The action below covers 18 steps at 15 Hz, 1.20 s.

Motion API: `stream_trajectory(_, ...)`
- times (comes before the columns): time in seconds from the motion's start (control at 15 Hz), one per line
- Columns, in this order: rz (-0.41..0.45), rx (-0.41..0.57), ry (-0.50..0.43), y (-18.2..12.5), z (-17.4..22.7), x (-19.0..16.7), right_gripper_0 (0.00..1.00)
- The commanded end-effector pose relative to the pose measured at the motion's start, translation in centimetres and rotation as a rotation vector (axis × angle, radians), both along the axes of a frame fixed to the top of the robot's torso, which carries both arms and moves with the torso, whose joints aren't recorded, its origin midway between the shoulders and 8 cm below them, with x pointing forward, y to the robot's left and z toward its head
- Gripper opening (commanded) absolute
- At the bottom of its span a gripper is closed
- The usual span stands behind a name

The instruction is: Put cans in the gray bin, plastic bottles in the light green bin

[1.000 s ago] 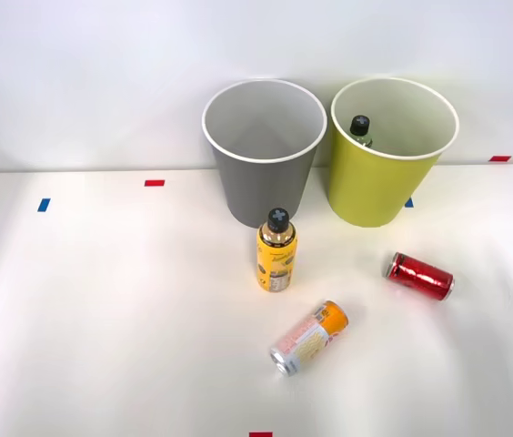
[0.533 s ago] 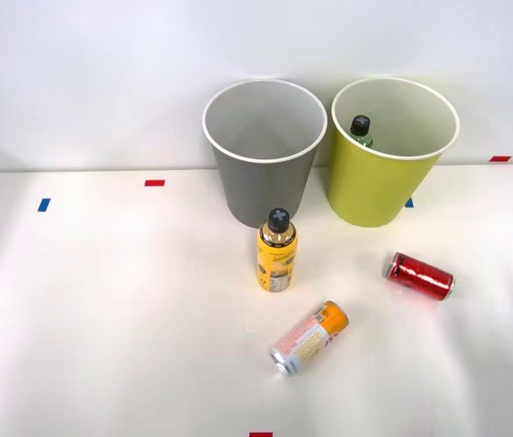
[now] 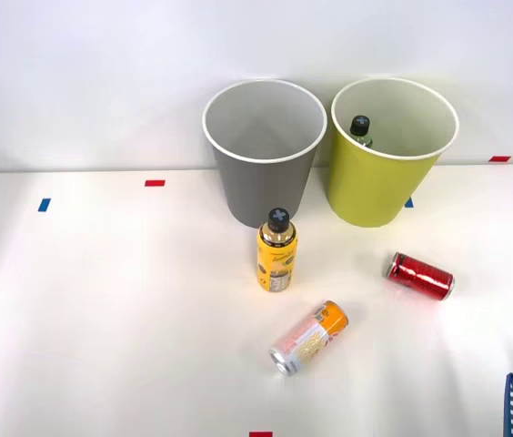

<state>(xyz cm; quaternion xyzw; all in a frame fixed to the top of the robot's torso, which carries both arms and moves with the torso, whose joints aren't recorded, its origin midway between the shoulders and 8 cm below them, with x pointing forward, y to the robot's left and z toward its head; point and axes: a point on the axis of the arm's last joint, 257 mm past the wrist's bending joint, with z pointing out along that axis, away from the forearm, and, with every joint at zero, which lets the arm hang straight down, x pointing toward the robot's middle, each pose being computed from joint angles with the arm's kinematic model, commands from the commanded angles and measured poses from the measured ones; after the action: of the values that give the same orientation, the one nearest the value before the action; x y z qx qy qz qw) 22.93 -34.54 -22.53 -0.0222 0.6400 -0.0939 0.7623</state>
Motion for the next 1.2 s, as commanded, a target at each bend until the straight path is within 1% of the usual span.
stream_trajectory(0.07,-0.015,0.030,-0.018,0.1,-2.1,-2.5,0.90)
stream_trajectory(0.2,-0.017,0.032,-0.052,0.5,-3.6,-5.2,0.90)
stream_trajectory(0.33,-0.011,0.010,-0.051,0.8,-4.6,-6.8,0.90)
stream_trajectory(0.53,0.037,-0.066,-0.013,2.9,-6.3,-8.0,0.90)
stream_trajectory(0.6,0.039,-0.120,-0.009,3.8,-6.6,-8.5,0.90)
stream_trajectory(0.67,0.036,-0.130,0.000,4.3,-6.9,-9.0,0.90)
stream_trajectory(0.93,0.064,-0.032,0.023,7.4,-7.7,-9.9,0.90)
stream_trajectory(1.07,0.052,0.024,0.048,8.1,-8.7,-10.5,0.90)
stream_trajectory(1.2,0.050,0.039,0.053,8.7,-8.9,-10.6,0.89)
